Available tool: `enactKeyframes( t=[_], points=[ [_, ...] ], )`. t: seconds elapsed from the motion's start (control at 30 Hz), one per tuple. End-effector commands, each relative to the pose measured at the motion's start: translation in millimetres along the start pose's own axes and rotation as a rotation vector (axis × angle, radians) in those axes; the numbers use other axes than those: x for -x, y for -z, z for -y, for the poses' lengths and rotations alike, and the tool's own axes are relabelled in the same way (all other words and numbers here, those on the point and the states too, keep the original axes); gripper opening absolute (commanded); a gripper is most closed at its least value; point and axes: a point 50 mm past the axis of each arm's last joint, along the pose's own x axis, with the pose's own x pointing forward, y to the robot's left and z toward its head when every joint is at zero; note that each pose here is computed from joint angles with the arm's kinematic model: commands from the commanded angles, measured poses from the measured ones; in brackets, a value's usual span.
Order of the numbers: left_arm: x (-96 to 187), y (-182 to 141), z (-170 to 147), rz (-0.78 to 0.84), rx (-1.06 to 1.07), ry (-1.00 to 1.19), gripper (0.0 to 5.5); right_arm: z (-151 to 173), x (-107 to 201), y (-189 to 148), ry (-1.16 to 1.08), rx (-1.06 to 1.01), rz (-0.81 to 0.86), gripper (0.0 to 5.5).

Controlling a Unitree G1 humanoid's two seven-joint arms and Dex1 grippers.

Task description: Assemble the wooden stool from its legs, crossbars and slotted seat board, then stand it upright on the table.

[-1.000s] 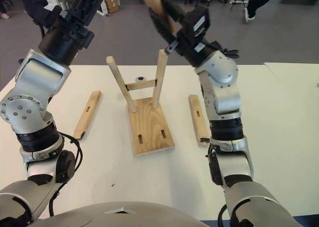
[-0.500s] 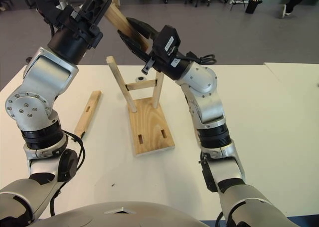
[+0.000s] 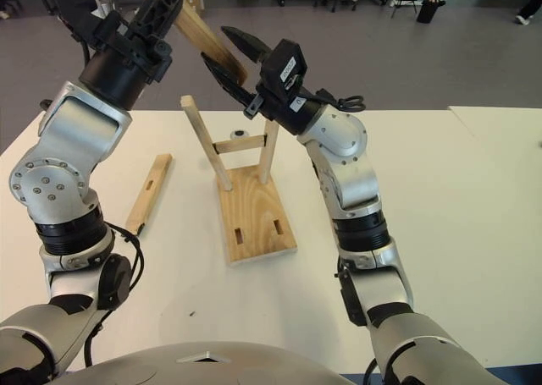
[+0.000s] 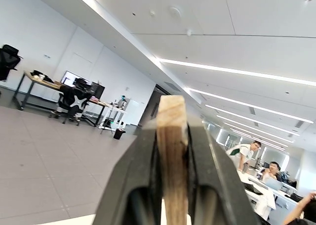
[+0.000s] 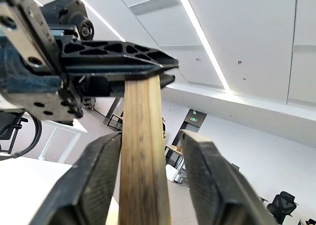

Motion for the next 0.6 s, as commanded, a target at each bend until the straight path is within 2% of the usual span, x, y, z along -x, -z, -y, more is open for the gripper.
enactKeyframes(
  t=[0.03,0.1,0.17,0.27,0.37,0.43,0.6],
  points=[
    [18,-46,-31,0.130,-0.136,-0.146,0.40,44,16,-3,0.296,-0.151,0.014,2.62],
    [41,-67,-55,0.146,-0.286,-0.272,0.40,79,36,-7,0.534,-0.167,0.035,2.62],
    [66,-71,-79,0.100,-0.425,-0.396,0.40,106,63,-7,0.756,-0.145,0.038,2.62],
    [115,-40,-121,-0.037,-0.477,-0.581,0.40,122,96,9,0.914,-0.073,-0.052,2.62],
    [148,2,-152,-0.174,-0.462,-0.661,0.40,120,107,21,0.955,-0.073,-0.087,2.62],
    [154,19,-166,-0.206,-0.436,-0.664,0.40,118,110,26,0.962,-0.070,-0.105,2.62],
    [147,54,-185,-0.300,-0.398,-0.640,0.40,112,110,35,0.937,-0.057,-0.138,2.62]
  ],
)
